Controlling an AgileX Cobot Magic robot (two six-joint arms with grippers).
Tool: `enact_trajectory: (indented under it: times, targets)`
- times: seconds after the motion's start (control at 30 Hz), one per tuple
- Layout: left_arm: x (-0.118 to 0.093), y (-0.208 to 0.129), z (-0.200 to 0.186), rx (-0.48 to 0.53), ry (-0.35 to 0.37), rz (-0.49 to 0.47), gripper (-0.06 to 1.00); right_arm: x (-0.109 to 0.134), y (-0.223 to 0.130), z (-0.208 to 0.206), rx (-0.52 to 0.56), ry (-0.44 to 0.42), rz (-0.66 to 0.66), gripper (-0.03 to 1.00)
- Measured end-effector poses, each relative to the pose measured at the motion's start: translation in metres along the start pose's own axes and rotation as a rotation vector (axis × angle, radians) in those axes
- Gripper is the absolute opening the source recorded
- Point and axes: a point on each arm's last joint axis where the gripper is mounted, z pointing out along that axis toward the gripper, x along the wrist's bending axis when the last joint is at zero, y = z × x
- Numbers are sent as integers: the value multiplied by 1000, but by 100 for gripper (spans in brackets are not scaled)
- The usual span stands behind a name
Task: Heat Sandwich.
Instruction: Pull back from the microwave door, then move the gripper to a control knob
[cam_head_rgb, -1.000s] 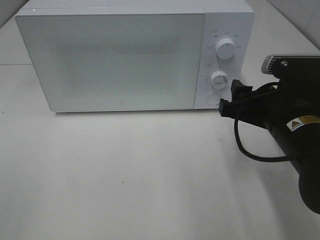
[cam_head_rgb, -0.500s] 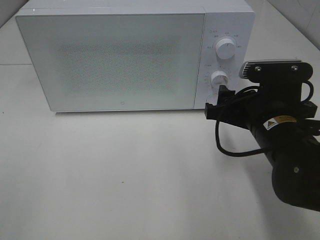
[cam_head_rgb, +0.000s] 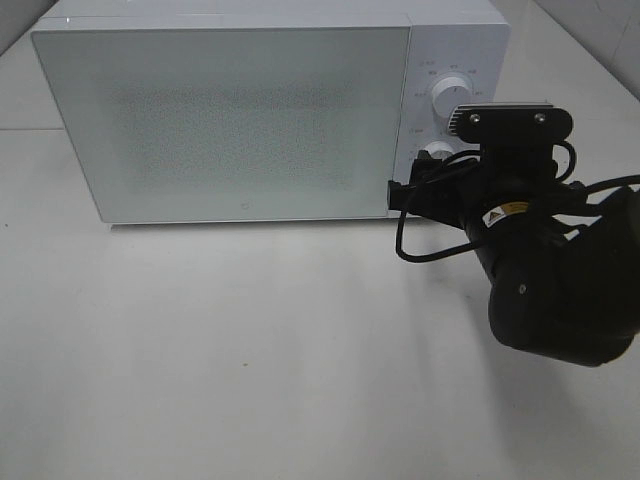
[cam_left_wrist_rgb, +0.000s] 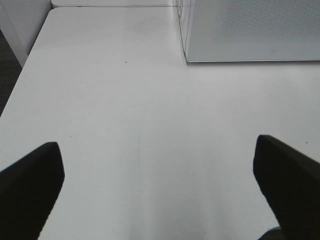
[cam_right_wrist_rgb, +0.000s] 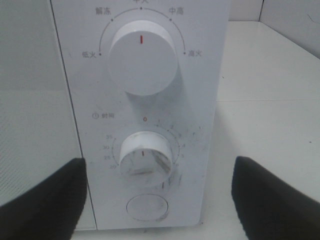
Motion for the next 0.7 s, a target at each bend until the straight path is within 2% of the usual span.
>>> enact_trajectory:
  times: [0.33, 0.7]
  targets:
    - [0, 0, 0, 0, 0, 0, 97, 5, 3, 23, -30, 2, 9, 77]
    - [0, 0, 0, 0, 0, 0, 97, 16, -9, 43, -13, 7, 13, 77]
